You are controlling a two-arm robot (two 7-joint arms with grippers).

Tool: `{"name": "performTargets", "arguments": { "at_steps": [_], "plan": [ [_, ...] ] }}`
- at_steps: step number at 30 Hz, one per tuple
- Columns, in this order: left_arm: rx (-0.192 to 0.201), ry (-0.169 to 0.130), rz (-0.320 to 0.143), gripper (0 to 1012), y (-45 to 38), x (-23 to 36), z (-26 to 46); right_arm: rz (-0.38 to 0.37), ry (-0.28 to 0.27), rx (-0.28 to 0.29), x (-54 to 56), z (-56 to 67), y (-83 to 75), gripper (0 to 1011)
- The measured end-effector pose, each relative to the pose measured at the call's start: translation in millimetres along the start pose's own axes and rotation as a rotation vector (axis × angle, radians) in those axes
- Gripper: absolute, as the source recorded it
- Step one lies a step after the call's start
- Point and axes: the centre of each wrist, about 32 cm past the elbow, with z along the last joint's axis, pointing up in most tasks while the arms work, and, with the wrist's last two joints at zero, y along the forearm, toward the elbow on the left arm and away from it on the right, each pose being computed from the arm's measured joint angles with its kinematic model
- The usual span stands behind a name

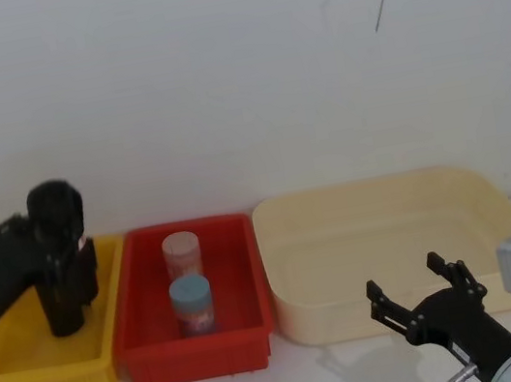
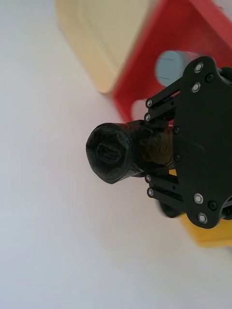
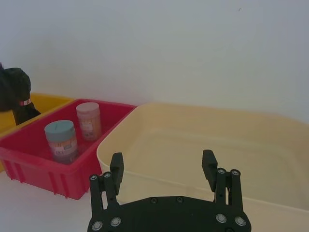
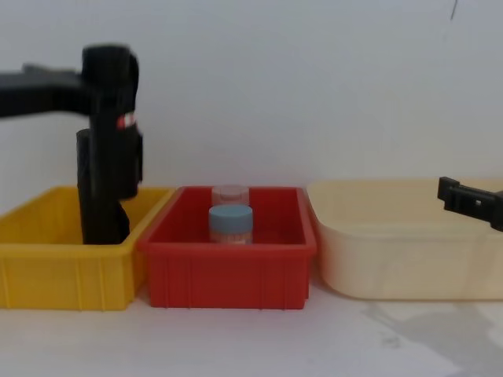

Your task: Pick up the garbage bag with the one hand and transfer it to the other hand.

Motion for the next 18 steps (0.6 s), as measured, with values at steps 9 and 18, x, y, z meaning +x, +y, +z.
{"name": "performTargets", "arguments": {
  "at_steps": [9, 18],
  "plan": [
    [-0.104, -0.003, -0.093, 375, -19.5, 9.9, 37.7, 0.0, 0.0, 0.0, 0.0, 0.0, 0.0, 1000],
    [-0.168, 0.044, -0.202, 375, -46.0, 7.1, 49.2, 0.0, 0.0, 0.0, 0.0, 0.0, 0.0, 999]
  ]
}}
